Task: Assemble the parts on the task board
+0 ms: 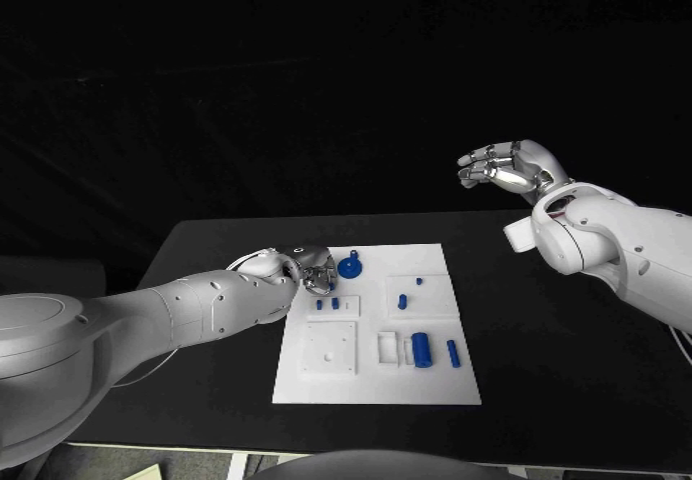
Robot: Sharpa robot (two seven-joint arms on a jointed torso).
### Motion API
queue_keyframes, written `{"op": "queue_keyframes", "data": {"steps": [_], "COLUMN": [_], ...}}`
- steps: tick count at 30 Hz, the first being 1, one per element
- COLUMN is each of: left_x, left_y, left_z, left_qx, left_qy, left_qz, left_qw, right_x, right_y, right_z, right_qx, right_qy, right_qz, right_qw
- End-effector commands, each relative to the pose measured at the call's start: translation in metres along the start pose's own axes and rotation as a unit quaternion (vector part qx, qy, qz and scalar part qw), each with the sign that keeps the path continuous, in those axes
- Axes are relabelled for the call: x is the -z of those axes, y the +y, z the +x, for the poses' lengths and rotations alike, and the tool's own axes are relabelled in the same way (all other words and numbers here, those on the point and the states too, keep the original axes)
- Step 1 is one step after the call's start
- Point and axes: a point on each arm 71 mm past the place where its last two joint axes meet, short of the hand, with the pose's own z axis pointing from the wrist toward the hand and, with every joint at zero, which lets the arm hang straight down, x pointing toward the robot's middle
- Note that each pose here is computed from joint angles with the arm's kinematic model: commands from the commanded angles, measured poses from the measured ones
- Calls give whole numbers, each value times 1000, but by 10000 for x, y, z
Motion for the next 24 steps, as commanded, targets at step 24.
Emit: {"op": "queue_keyframes", "data": {"steps": [24], "left_x": [42], "left_y": [73], "left_z": [66], "left_qx": [-3], "left_qy": [2], "left_qz": [-6], "left_qw": [1000], "right_x": [3], "right_y": [1], "right_z": [4], "right_qx": [-1], "right_qy": [7], "right_qz": [-3], "right_qw": [1000]}}
